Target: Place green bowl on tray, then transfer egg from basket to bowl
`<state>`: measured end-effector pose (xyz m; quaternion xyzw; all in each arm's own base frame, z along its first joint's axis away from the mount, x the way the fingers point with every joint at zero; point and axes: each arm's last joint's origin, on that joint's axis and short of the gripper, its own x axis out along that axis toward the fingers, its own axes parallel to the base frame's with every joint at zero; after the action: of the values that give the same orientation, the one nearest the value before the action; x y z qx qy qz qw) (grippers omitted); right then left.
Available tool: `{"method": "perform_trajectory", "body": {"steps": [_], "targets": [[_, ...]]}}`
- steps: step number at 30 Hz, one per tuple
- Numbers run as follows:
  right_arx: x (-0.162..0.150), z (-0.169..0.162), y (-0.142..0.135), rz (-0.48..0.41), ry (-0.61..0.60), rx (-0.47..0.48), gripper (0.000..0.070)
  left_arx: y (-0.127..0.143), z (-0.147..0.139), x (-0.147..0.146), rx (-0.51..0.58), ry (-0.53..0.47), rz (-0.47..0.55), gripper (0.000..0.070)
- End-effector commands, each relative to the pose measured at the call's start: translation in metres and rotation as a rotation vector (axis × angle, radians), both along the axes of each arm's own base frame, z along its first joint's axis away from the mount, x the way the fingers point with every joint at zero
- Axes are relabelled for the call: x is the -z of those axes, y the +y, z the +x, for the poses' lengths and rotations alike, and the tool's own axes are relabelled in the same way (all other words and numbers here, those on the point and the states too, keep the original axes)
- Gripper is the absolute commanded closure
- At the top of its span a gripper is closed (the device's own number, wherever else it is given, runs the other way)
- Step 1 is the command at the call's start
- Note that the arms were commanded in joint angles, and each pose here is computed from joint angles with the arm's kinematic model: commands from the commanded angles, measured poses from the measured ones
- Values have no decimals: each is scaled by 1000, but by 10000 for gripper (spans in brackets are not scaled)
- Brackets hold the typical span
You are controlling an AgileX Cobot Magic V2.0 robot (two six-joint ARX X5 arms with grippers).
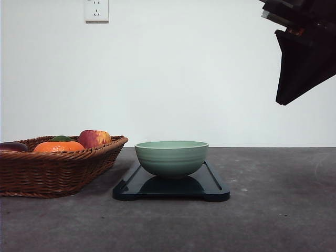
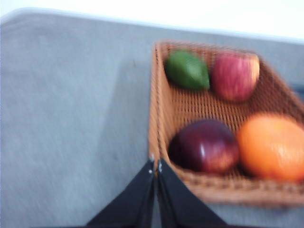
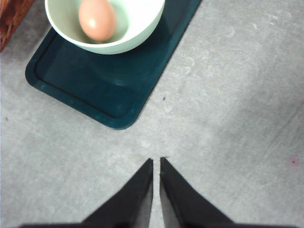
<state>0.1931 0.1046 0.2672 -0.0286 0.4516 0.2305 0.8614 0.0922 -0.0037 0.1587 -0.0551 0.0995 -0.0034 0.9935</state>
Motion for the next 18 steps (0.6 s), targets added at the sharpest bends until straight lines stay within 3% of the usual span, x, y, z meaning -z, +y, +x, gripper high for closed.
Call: {"method": "perform_trajectory", "body": {"steps": [1, 18], "targets": [[-2, 1, 2, 7, -10, -4, 683, 0, 1, 7, -4, 18, 3, 700], [-2, 1, 2, 7, -10, -4, 682, 0, 1, 7, -3, 14, -4, 700]]}}
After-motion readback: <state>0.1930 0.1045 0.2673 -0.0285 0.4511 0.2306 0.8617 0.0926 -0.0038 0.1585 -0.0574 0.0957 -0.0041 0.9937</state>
